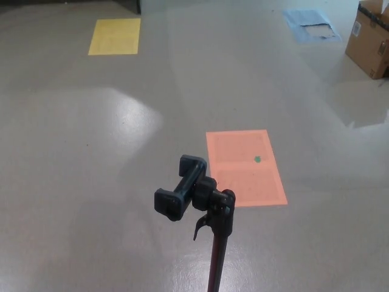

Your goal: A phone stand is kept on the floor and the robot uses both its hands to grab it and uses its left hand to extend the phone stand by pulling it upwards

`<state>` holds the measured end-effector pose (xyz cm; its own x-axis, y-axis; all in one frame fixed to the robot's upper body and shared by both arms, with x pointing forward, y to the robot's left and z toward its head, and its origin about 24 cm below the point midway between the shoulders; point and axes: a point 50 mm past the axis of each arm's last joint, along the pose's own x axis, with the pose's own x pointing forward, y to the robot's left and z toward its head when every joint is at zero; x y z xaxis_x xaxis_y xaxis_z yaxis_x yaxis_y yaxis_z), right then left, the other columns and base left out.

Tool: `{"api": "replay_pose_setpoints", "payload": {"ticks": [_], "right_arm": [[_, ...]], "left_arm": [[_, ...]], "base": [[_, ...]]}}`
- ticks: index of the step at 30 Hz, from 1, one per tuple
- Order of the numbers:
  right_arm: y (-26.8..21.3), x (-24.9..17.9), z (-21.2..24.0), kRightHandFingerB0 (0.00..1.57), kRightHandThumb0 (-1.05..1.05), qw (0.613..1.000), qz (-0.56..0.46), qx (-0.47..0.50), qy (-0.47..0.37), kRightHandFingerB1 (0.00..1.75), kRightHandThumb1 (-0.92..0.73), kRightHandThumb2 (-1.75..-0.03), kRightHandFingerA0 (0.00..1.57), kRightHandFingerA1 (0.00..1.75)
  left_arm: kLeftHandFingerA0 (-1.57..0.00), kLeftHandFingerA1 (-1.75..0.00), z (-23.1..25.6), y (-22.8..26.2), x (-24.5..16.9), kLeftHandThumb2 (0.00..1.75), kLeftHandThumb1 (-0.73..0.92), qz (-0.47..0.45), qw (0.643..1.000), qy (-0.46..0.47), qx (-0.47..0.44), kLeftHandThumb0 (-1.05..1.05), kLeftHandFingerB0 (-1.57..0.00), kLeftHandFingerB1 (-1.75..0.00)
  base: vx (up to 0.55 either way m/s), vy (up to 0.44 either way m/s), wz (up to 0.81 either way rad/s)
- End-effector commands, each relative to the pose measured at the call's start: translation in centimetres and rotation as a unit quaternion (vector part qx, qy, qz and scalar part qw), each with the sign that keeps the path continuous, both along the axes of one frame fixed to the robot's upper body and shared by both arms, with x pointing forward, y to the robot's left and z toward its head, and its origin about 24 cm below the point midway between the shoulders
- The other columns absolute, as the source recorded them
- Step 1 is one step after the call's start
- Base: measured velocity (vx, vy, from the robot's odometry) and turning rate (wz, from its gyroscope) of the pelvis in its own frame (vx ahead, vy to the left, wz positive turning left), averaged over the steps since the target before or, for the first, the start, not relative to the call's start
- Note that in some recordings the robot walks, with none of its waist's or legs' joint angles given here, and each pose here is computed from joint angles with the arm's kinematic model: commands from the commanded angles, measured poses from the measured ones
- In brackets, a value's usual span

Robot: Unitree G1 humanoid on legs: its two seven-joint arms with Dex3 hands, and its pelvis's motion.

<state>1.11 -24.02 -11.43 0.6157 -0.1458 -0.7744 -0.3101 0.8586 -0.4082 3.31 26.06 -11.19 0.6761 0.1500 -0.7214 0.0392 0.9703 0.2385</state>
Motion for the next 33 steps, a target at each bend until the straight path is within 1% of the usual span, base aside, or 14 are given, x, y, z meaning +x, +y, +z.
{"api": "replay_pose_setpoints", "payload": {"ticks": [1,4,5,6,7,8,12,13,19,24,25,27,29,33], "right_arm": [[2.7,-0.6,7.0,0.0,-0.66,0.95,0.192,0.013,-0.248,0.02,-0.92,-0.89,0.0,0.39],[2.7,-0.7,7.1,0.0,-0.87,0.955,0.174,0.036,-0.238,0.07,-0.9,-1.16,0.0,0.2],[2.7,-0.7,7.2,0.0,-0.81,0.954,0.174,0.035,-0.241,0.15,-0.83,-1.15,0.0,0.53],[2.8,-0.7,7.3,0.0,-0.86,0.955,0.163,0.043,-0.244,0.08,-0.79,-1.07,0.0,0.26],[3.0,-0.7,7.4,0.0,-0.86,0.959,0.146,0.059,-0.237,0.09,-0.78,-1.08,0.0,0.22],[3.0,-0.8,7.5,0.0,-0.86,0.96,0.143,0.062,-0.232,0.09,-0.78,-1.08,0.0,0.22],[3.3,-0.6,7.5,0.0,-0.89,0.956,0.113,0.088,-0.256,0.07,-0.71,-1.03,0.0,0.23],[3.2,-0.2,7.4,0.0,-0.89,0.954,0.11,0.088,-0.266,0.06,-0.65,-0.97,0.0,0.11],[3.5,3.3,8.1,0.0,-0.79,0.94,0.101,0.081,-0.316,0.0,-0.71,-0.62,0.0,0.0],[4.3,7.4,8.7,0.0,-0.92,0.932,0.122,0.098,-0.328,0.0,-0.58,-0.92,0.0,0.0],[4.4,7.7,8.7,0.0,-0.84,0.931,0.125,0.1,-0.33,0.0,-0.73,-0.63,0.0,0.0],[5.1,9.6,9.1,0.0,-0.91,0.923,0.134,0.101,-0.346,0.0,-0.55,-0.9,0.0,0.01],[5.8,11.2,9.4,0.0,-0.9,0.913,0.163,0.084,-0.364,0.0,-0.77,-0.65,0.0,0.0],[7.1,13.0,9.7,0.0,-0.94,0.911,0.171,0.086,-0.365,0.0,-0.74,-0.62,0.0,0.0]], "left_arm": [[-0.48,-0.38,8.4,0.6,0.2,0.67,0.88,-0.037,0.936,-0.35,0.006,-0.73,-0.43,-0.34],[-0.47,-0.37,8.4,0.7,0.1,0.68,0.88,-0.04,0.937,-0.348,0.008,-0.74,-0.42,-0.34],[-0.47,-0.37,8.5,0.6,0.0,0.67,0.87,-0.04,0.936,-0.349,0.007,-0.73,-0.43,-0.34],[-0.45,-0.38,8.6,0.5,0.0,0.67,0.87,-0.039,0.936,-0.351,0.007,-0.75,-0.43,-0.34],[-0.38,-0.52,8.8,0.4,-0.1,1.11,0.74,-0.038,0.935,-0.351,0.007,-0.77,-0.3,-0.46],[-0.38,-0.52,8.8,0.4,-0.1,1.11,0.74,-0.039,0.936,-0.351,0.008,-0.77,-0.3,-0.46],[-0.36,-0.52,9.4,0.5,0.0,1.09,0.73,-0.043,0.934,-0.355,0.006,-0.81,-0.32,-0.46],[-0.4,-0.42,9.6,0.4,0.2,0.66,0.83,-0.044,0.932,-0.36,0.008,-0.78,-0.41,-0.33],[-0.34,-0.36,11.8,0.0,2.8,0.62,0.7,-0.048,0.909,-0.413,0.017,-0.8,-0.36,-0.32],[-0.34,-0.42,14.3,-0.8,6.3,0.91,0.54,-0.063,0.888,-0.455,0.018,-0.91,-0.32,-0.41],[-0.33,-0.33,14.5,-0.8,6.6,0.58,0.58,-0.067,0.886,-0.458,0.019,-0.83,-0.34,-0.33],[-0.28,-0.33,15.5,-1.2,8.3,0.64,0.46,-0.085,0.875,-0.476,0.021,-0.84,-0.3,-0.34],[-0.23,-0.4,16.1,-1.5,9.9,0.82,0.43,-0.097,0.865,-0.492,0.019,-0.76,-0.22,-0.39],[-0.29,-0.3,16.8,-1.8,11.2,0.57,0.5,-0.103,0.863,-0.494,0.024,-0.78,-0.26,-0.3]], "base": [[0.0,0.0,0.0],[0.0,0.0,0.0],[0.0,0.0,0.0],[0.0,0.0,0.0],[0.0,0.0,0.0],[0.0,0.0,0.0],[0.0,0.0,0.0],[0.0,0.0,0.0],[0.0,0.0,0.0],[0.0,0.0,0.0],[0.0,0.0,0.0],[0.0,0.0,0.0],[0.0,0.0,0.0],[0.0,0.0,0.0]]}}
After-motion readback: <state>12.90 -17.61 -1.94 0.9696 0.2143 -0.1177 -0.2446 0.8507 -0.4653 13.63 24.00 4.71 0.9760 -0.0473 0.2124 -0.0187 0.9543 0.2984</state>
